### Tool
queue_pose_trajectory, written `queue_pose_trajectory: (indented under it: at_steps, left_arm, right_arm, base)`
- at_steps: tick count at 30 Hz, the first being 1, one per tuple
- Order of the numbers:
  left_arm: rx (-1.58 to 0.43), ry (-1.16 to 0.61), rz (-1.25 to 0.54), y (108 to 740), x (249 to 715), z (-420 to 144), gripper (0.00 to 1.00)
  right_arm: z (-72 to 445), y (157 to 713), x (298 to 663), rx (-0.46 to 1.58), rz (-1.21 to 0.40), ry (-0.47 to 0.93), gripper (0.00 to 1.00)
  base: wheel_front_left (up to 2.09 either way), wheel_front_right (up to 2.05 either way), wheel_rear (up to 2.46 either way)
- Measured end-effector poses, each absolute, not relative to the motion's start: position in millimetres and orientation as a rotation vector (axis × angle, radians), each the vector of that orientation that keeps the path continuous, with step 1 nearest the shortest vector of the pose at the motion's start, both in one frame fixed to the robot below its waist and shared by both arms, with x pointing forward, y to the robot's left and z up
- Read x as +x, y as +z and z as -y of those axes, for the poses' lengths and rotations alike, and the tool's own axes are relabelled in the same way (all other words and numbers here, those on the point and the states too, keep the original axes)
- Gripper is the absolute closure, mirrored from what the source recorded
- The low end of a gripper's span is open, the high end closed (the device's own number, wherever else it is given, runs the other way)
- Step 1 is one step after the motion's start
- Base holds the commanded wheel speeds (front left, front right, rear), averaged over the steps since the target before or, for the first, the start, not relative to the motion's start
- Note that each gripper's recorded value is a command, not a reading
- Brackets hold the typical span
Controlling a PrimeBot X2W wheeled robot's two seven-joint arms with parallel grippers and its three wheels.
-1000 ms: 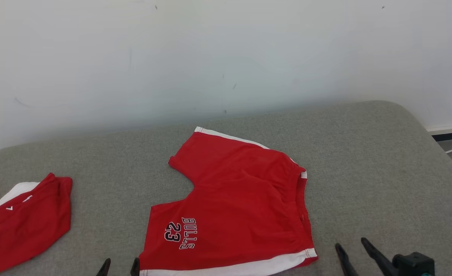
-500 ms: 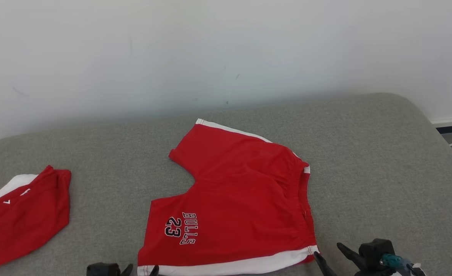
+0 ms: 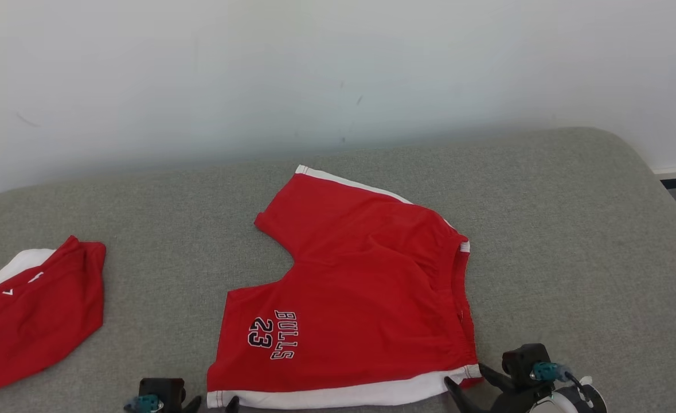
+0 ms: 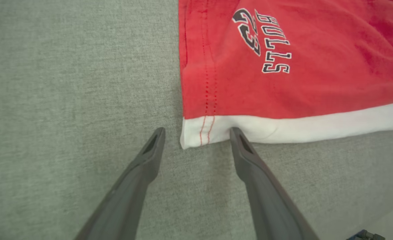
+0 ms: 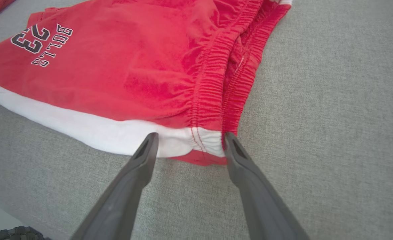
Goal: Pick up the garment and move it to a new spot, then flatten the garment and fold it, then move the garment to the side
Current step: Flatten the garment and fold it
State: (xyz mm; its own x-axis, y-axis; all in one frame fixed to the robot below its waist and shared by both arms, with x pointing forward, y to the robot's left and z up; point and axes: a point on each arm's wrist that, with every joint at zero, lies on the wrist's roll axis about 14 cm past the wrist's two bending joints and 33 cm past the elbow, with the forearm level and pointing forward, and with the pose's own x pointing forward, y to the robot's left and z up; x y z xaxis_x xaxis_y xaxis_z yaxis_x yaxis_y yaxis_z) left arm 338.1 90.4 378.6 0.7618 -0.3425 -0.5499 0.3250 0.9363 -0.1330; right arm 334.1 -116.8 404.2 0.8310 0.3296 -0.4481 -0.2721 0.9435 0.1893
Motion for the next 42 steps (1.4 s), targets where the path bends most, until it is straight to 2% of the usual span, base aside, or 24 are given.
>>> queue_pose_trajectory:
  at_steps: [1, 2, 3, 13, 23, 32, 42]
  left_arm:
    - [-0.037, -0.364, -0.609, 377.7, 338.4, -88.6, 0.56]
    - [-0.041, -0.368, -0.606, 378.6, 339.8, -86.2, 0.87]
    - [-0.042, -0.374, -0.597, 380.2, 341.2, -83.8, 1.0]
    - [-0.034, -0.384, -0.576, 381.0, 344.8, -82.5, 1.0]
    - [-0.03, -0.372, -0.422, 417.3, 368.0, -100.0, 1.0]
    - [0.003, -0.456, -0.239, 487.5, 424.4, -79.8, 1.0]
    - [0.163, -0.527, -0.15, 548.2, 504.1, -66.9, 1.0]
  right_arm:
    - [115.6, 401.9, 333.1, 0.122, -0.504, 0.322, 0.69]
    - [113.9, 399.1, 331.5, 0.125, -0.514, 0.325, 1.0]
    - [113.0, 397.1, 330.5, 0.126, -0.52, 0.325, 1.0]
    - [111.6, 397.9, 334.7, 0.155, -0.505, 0.331, 1.0]
    - [125.5, 424.6, 345.5, 0.224, -0.397, 0.327, 1.0]
    - [135.3, 456.5, 366.3, 0.327, -0.308, 0.31, 1.0]
    - [140.6, 486.0, 413.9, 0.464, -0.253, 0.287, 1.0]
  base:
    - [0.0, 0.0, 0.0]
    - [0.0, 0.0, 0.0]
    - [0.0, 0.0, 0.0]
    - [0.0, 0.0, 0.0]
    - [0.0, 0.0, 0.0]
    - [0.0, 0.0, 0.0]
    - [0.0, 0.0, 0.0]
